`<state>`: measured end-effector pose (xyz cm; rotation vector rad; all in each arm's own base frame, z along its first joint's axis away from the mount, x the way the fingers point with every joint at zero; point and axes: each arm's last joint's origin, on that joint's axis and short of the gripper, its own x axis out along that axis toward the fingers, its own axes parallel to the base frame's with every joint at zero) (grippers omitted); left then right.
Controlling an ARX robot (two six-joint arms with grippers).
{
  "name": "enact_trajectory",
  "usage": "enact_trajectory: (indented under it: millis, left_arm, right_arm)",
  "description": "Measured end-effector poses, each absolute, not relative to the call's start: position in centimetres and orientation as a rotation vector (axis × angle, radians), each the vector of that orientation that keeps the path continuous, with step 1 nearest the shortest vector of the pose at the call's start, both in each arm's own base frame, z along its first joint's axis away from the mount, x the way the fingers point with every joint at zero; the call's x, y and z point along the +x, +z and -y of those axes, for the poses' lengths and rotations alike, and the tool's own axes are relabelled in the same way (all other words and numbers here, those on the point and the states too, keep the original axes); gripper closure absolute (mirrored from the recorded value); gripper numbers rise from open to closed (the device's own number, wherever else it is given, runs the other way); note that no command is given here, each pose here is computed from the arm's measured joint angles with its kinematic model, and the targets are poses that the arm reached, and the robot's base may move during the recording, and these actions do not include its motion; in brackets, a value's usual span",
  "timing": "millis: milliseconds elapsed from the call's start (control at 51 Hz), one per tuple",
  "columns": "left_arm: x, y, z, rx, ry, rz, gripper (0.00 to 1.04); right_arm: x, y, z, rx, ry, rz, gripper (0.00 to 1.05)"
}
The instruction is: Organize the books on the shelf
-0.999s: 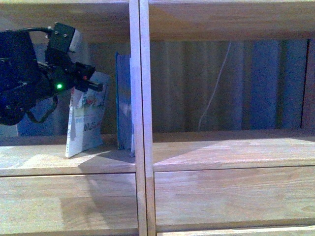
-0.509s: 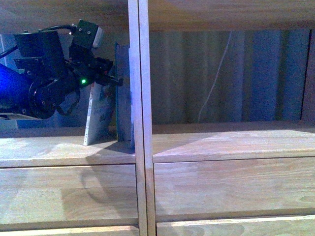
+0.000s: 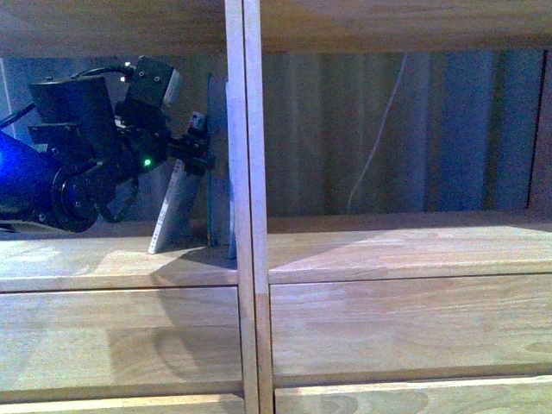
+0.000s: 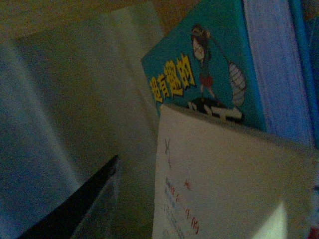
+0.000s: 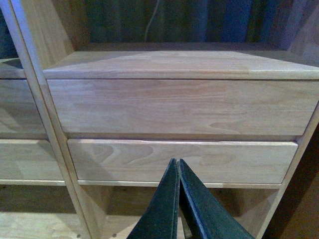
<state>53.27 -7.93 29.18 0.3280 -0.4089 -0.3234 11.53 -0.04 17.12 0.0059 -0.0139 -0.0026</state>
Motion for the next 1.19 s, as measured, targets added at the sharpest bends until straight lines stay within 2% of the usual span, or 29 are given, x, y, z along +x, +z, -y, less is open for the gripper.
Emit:
enact_trajectory:
  millis: [78, 137, 157, 470, 627, 784, 940, 1195]
  left_arm:
    - [53.0, 29.2, 7.8, 0.327, -0.313, 0.402, 0.20]
    - [52.4, 29.3, 7.5, 0.325, -0.301, 0.400, 0.07]
    - [52.3, 29.3, 7.5, 0.325, -0.300, 0.398, 0.06]
    - [48.9, 29.8, 7.6, 0.281, -0.298, 0.355, 0.07]
    - [46.4, 29.7, 7.1, 0.227, -0.256, 0.307, 0.07]
    - [42.2, 31.5, 6.7, 0.176, -0.187, 0.310, 0.07]
    - [36.0, 33.9, 6.2, 0.160, -0.110, 0.351, 0.07]
    - [27.8, 34.2, 4.4, 0.185, 0.037, 0.333, 0.07]
  right_arm:
    - [11.4, 17.1, 0.0, 0.006, -0.003, 0.015, 1.02]
    - [11.2, 17.1, 0.0, 0.006, -0.003, 0.014, 1.02]
    - [11.2, 17.1, 0.0, 0.006, -0.003, 0.014, 1.02]
    - [10.1, 16.6, 0.0, 0.006, -0.003, -0.021, 1.02]
    - [9.7, 16.8, 0.0, 0.006, -0.004, 0.009, 1.02]
    - [9.7, 16.8, 0.0, 0.006, -0.003, 0.010, 1.02]
    - [9.7, 16.8, 0.0, 0.006, -0.003, 0.010, 1.02]
    - [9.7, 16.8, 0.0, 0.006, -0.003, 0.010, 1.02]
